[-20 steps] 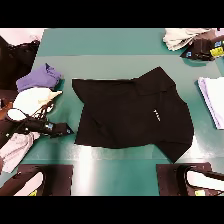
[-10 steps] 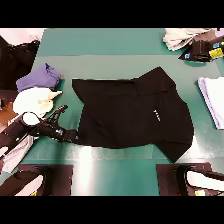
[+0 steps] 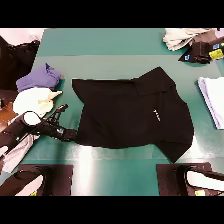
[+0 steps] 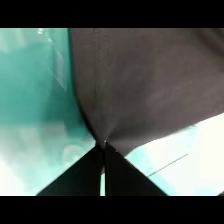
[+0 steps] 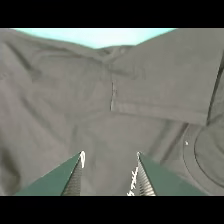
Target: Fold the shirts.
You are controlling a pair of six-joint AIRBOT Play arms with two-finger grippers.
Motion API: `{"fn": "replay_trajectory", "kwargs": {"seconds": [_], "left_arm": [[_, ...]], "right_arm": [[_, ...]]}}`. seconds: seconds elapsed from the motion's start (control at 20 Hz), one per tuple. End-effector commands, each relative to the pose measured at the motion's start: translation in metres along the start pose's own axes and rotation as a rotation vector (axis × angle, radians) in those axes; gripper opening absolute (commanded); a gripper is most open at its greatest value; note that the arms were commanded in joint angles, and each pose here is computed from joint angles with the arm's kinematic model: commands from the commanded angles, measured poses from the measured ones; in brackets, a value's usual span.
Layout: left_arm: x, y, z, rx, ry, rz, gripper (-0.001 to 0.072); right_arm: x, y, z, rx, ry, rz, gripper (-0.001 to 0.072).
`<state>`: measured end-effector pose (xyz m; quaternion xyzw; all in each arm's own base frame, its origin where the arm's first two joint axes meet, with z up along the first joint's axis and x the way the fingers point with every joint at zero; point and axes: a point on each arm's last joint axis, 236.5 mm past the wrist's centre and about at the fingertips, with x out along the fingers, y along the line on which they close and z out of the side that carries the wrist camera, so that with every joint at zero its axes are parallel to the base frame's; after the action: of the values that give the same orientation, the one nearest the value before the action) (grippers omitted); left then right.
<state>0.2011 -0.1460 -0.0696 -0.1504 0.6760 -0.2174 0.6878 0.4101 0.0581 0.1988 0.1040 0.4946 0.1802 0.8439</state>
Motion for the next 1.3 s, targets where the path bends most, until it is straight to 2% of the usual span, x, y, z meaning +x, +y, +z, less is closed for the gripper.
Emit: {"fn": "replay_trajectory", "kwargs": {"seconds": [0.0, 0.15, 0.4, 0.55, 0.85, 1.25], "left_arm": [[-0.029, 0.012, 0.021, 0.088, -0.021, 0.121, 0.0019], [-0.066, 0.013, 0.057, 0.116, -0.114, 0.211, 0.0019], [-0.091, -0.004, 0.082, 0.144, -0.201, 0.204, 0.002], [-0.09, -0.007, 0.082, 0.141, -0.202, 0.191, 0.0021], [-0.09, -0.013, 0.086, 0.135, -0.22, 0.166, 0.002], [-0.091, -0.019, 0.095, 0.129, -0.26, 0.141, 0.002]], "right_arm": [[0.0, -0.015, -0.028, 0.034, 0.082, -0.006, 0.0384], [0.01, -0.048, -0.086, 0.168, 0.161, -0.025, 0.0385], [0.037, -0.108, -0.216, 0.467, 0.261, -0.09, 0.0385], [0.046, -0.126, -0.266, 0.604, 0.254, -0.111, 0.0385], [0.057, -0.15, -0.303, 0.692, 0.319, -0.115, 0.0388], [0.074, -0.17, -0.317, 0.751, 0.396, -0.068, 0.0388]]}}
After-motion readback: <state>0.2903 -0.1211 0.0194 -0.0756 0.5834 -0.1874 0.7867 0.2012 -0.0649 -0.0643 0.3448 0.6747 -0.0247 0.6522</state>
